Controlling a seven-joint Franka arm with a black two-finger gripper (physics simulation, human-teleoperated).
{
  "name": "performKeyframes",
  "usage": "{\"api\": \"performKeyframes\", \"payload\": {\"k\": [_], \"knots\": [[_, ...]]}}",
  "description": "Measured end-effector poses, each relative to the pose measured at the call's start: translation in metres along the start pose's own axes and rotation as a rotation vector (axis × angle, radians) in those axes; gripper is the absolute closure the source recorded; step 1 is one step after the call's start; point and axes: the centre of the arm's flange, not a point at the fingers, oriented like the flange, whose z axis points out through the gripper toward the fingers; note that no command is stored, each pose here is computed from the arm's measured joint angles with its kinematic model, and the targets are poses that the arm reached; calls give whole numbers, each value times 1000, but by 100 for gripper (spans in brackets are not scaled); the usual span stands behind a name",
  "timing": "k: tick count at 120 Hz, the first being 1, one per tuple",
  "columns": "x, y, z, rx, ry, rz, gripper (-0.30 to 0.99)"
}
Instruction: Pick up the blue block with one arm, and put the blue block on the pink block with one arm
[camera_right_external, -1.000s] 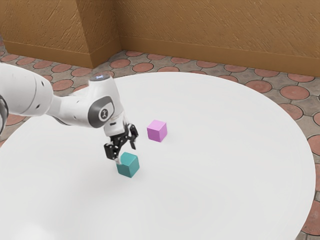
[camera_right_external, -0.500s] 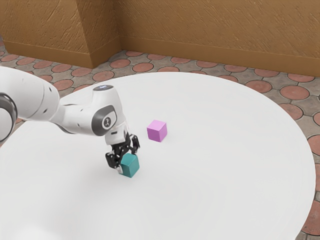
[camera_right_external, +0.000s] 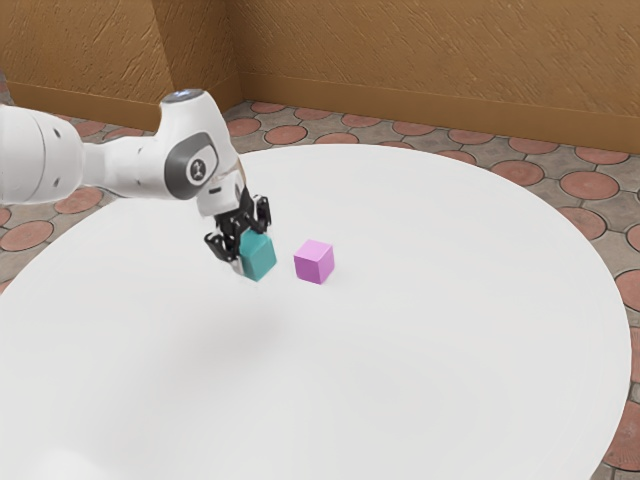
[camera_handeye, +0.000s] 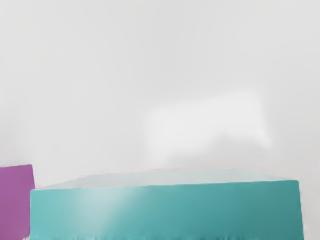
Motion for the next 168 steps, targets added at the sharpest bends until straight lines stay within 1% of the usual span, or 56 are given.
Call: {"api": "performKeyframes", "payload": {"k": [13, 31, 36, 52, 68, 80, 87, 103, 120, 136, 156, 168], "knots": [[-22, -21, 1, -1, -2, -17, 36], [-41, -52, 6, 13, -1, -20, 35], [-46, -58, 13, 9, 2, -21, 35], [-53, -78, 16, 29, 6, -15, 35], [-45, -96, 15, 57, 20, 4, 35], [-36, -106, 21, 72, 53, 1, 35], [-37, -111, 30, 75, 72, -11, 36], [-45, -125, 48, 105, 108, -40, 36], [-49, -135, 62, 126, 123, -53, 36], [-46, -137, 71, 123, 141, -62, 36], [-38, -135, 70, 81, 163, -65, 36], [-36, -139, 62, 88, 159, -63, 36]]}}
